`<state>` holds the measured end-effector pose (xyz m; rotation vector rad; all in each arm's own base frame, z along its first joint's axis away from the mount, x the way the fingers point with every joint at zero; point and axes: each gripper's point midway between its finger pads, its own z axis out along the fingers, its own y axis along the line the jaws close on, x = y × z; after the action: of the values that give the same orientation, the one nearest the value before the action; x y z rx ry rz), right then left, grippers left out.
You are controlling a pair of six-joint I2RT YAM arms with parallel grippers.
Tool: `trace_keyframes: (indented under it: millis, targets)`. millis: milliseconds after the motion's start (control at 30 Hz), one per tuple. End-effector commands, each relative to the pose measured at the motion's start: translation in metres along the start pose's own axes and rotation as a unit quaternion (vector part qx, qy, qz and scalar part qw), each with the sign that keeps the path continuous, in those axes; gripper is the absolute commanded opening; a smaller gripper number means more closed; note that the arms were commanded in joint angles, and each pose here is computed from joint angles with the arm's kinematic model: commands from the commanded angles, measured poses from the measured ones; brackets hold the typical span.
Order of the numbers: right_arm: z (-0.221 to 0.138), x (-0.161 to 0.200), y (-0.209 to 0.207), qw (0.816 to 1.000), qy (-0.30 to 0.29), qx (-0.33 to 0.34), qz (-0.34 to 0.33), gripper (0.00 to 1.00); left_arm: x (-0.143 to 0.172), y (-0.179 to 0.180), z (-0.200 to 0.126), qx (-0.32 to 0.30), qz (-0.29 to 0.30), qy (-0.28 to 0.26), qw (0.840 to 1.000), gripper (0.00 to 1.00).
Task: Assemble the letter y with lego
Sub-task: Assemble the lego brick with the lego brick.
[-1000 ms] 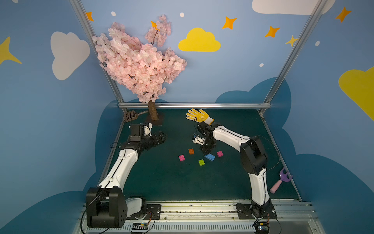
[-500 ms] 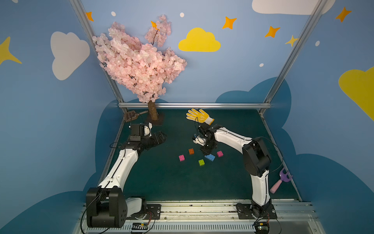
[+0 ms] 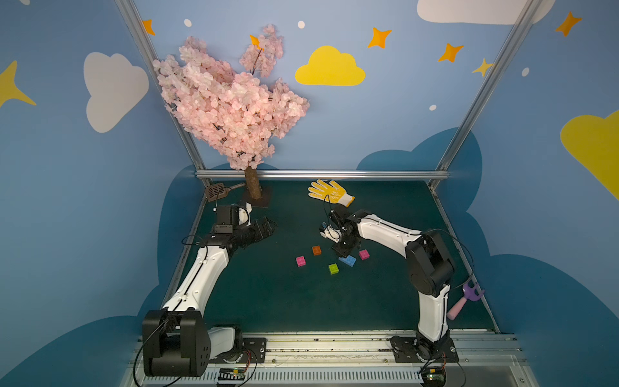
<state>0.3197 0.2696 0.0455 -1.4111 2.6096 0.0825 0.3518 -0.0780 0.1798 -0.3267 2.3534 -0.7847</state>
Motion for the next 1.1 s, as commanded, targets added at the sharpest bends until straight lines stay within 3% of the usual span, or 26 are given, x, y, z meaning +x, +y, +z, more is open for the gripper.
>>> trace_keyframes:
  millis: [0,533,833,1067]
  targets:
    - [0.024,0.025,0.005,0.999,0.050,-0.004,-0.022,0.00,-0.006,-0.003,-0.002,0.003,0.002,-0.003,1.000,0.94]
    - [0.029,0.024,0.012,0.997,0.045,-0.023,-0.055,0.00,-0.006,-0.003,-0.002,0.003,0.001,-0.002,1.000,0.94]
    - [0.031,0.024,0.010,0.998,0.050,-0.018,-0.033,0.00,-0.005,-0.002,-0.002,0.002,0.001,-0.002,1.000,0.94]
    - [0.012,0.007,-0.004,0.999,0.027,-0.005,-0.021,0.00,-0.005,-0.003,-0.001,0.003,0.000,-0.001,1.000,0.94]
